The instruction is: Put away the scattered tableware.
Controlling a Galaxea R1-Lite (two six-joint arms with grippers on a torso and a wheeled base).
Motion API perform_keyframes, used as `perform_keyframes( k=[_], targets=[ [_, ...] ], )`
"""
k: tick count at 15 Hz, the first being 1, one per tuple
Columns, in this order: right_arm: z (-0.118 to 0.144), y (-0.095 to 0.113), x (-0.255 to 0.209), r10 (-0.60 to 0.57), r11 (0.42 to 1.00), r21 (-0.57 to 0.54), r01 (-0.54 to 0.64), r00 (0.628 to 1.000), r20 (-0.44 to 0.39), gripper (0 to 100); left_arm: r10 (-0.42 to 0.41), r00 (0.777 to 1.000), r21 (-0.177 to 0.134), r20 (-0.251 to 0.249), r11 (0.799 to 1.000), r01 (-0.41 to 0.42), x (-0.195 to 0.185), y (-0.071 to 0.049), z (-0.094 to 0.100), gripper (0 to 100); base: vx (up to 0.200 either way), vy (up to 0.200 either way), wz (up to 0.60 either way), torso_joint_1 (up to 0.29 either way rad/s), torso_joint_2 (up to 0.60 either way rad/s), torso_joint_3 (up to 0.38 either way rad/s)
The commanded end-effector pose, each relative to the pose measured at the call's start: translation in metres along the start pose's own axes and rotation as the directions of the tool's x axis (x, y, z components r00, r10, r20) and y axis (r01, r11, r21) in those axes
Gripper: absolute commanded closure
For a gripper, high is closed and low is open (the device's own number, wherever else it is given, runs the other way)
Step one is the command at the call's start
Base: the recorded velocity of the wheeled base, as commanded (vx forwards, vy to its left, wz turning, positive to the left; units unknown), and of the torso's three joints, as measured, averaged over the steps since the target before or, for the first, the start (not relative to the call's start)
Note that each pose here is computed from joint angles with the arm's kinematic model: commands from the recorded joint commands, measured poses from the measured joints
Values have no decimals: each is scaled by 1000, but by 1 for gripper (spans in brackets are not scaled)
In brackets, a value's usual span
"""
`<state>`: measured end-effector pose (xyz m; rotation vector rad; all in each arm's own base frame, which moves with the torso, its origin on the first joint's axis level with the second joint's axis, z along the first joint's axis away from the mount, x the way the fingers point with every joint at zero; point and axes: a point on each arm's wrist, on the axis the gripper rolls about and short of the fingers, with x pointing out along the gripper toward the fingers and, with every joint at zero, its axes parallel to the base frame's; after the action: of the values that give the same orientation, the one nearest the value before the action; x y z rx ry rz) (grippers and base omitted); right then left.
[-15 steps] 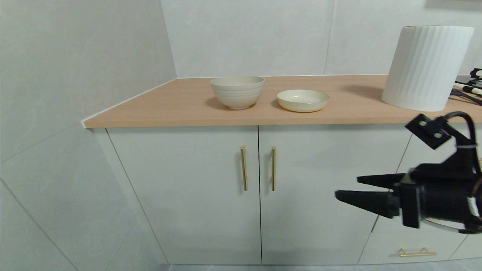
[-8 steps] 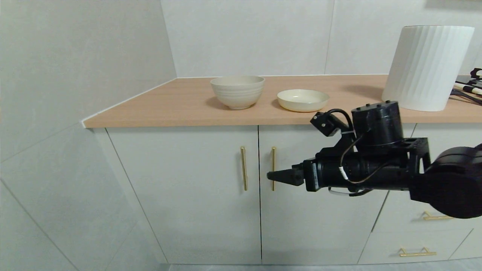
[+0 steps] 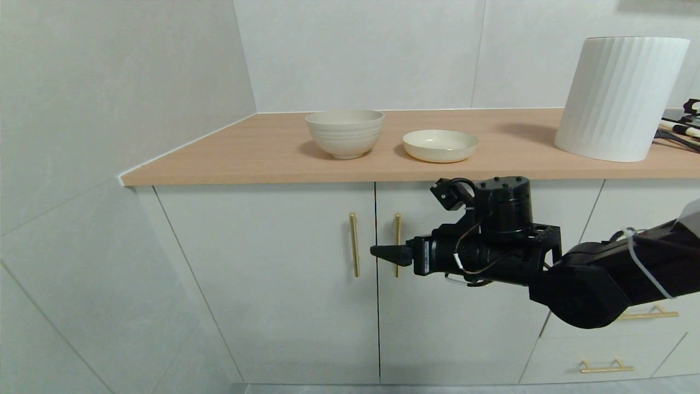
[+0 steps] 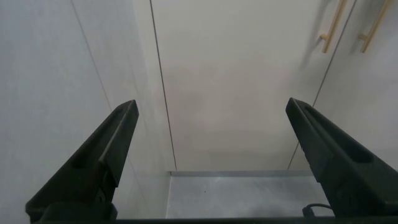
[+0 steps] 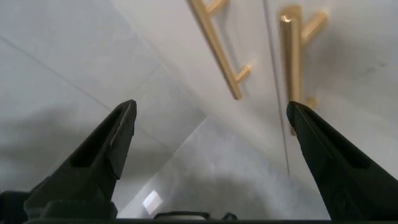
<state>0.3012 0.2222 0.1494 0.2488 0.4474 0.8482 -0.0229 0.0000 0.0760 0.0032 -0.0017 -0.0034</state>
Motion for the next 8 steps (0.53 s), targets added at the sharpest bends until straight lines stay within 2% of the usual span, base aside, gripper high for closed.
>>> perform_keyframes(
  k=[1,5,8],
  targets=[
    [-9,-6,9,-10,1000,4,10,1000,-9,0,0,1000,0,0,1000,0,0,0,0,0,0,0,0,0,0,0],
    [-18,-16,25,-59,998,-6,60,997,52,0,0,1000,0,0,1000,0,0,0,0,0,0,0,0,0,0,0],
    [-20,-17,32,-43,999,14,42,993,107,0,0,1000,0,0,1000,0,0,0,0,0,0,0,0,0,0,0]
  ],
)
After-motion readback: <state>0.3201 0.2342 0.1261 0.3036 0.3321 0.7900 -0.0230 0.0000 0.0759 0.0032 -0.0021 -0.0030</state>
